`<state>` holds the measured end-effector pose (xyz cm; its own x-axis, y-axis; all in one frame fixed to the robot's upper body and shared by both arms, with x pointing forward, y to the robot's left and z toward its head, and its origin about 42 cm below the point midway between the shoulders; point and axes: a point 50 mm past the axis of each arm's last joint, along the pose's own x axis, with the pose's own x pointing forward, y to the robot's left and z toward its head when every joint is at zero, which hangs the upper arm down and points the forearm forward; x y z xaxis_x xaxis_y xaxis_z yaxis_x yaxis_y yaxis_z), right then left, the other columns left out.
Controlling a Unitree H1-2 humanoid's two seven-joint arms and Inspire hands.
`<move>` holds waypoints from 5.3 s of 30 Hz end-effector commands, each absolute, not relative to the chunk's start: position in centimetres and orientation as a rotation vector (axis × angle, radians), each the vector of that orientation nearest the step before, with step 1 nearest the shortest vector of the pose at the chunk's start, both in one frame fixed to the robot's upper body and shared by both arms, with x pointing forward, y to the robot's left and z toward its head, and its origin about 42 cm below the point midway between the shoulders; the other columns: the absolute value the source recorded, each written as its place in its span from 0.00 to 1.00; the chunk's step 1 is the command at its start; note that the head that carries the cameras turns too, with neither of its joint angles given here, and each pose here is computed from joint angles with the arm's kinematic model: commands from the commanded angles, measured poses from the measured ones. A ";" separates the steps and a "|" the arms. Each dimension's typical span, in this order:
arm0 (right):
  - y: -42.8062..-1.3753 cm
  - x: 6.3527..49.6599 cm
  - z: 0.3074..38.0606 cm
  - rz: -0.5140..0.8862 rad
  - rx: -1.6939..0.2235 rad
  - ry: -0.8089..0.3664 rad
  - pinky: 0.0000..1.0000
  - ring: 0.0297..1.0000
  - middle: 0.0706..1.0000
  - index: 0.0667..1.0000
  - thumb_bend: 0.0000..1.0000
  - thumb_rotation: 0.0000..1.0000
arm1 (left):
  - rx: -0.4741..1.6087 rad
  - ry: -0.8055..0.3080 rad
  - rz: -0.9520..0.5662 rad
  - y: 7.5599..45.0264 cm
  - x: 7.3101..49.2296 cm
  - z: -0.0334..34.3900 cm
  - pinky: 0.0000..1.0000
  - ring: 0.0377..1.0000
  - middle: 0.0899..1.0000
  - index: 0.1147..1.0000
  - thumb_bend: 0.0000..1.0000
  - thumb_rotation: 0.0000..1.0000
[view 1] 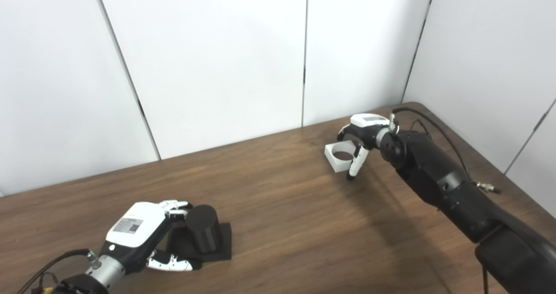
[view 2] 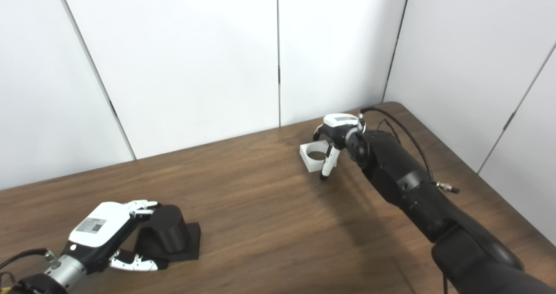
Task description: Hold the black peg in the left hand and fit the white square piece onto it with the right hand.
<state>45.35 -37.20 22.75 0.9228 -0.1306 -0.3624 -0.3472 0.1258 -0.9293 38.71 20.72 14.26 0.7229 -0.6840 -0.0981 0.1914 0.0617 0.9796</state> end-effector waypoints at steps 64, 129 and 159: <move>-29.4 40.9 32.3 0.328 -1.526 -0.382 0.76 0.84 0.77 0.44 0.52 0.13 | 1.463 -0.222 -0.873 16.6 36.2 9.1 0.78 0.89 0.86 0.43 0.52 0.08; -15.2 37.5 32.4 0.686 -1.415 -0.659 0.79 0.85 0.78 0.44 0.52 0.14 | 1.462 -0.226 -0.864 16.0 36.0 9.6 0.76 0.89 0.86 0.43 0.52 0.08; -14.1 39.6 29.6 0.721 -1.391 -0.595 0.78 0.83 0.77 0.44 0.52 0.13 | 1.446 -0.226 -0.869 15.9 36.0 9.8 0.77 0.89 0.86 0.43 0.52 0.08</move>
<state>39.31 -14.42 27.49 0.6746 0.7306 -0.1055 -0.1795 0.0238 -0.9835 38.74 16.10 14.62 0.7502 -0.6473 -0.1353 0.2194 0.0506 0.9743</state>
